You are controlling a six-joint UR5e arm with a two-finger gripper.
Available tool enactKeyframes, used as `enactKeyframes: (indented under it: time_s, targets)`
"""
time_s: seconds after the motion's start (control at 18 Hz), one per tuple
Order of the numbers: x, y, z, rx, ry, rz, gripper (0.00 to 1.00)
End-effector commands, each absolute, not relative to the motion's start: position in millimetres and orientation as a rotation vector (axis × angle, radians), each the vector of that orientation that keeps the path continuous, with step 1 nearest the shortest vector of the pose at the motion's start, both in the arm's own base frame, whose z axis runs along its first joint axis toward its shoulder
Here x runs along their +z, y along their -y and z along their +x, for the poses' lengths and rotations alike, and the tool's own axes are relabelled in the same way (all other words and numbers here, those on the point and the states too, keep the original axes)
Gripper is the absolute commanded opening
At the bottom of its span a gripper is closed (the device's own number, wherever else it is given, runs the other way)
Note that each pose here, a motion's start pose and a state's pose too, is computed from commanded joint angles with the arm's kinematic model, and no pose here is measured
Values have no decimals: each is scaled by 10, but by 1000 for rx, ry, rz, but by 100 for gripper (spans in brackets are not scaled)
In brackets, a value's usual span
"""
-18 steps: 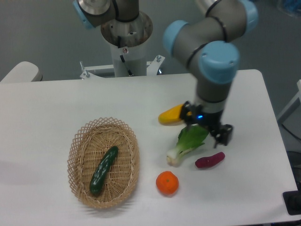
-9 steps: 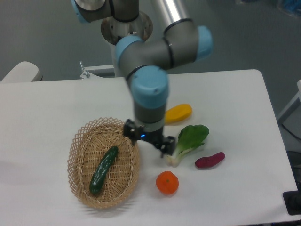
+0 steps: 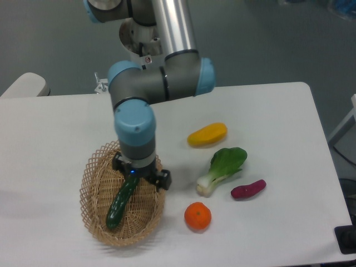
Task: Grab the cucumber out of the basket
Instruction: 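Move the open gripper over the basket above the green cucumber, then lower the gripper onto the cucumber and close on it, then lift the cucumber up out of the basket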
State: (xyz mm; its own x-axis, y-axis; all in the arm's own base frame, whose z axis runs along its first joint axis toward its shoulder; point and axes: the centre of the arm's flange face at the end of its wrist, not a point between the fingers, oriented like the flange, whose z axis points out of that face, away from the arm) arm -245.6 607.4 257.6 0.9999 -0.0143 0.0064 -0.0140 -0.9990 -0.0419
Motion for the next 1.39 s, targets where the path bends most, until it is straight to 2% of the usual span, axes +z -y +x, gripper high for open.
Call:
enactKeyframes:
  time_s: [0.5, 0.67, 0.72, 0.78, 0.83, 0.89, 0.94, 1.11, 1.39]
  targets:
    - [2047, -6089, -2190, -22, -70, -3115, 100]
    - [2039, -6100, -2186, -24, -72, -3116, 100]
    - [2052, -6105, -2201, -19, -70, -3115, 97]
    - [2065, -6114, -2206, -18, -70, -3111, 82]
    - [2092, -6125, -2212, -14, -79, -3107, 58]
    - [2105, -6134, -2216, -13, -84, -3103, 39]
    - [2123, -6152, -2228, -8, -86, -3098, 31]
    - [2189, -6183, -2281, 5, -82, -3086, 22]
    - [2270, -6190, -2356, 19, -72, -3073, 18]
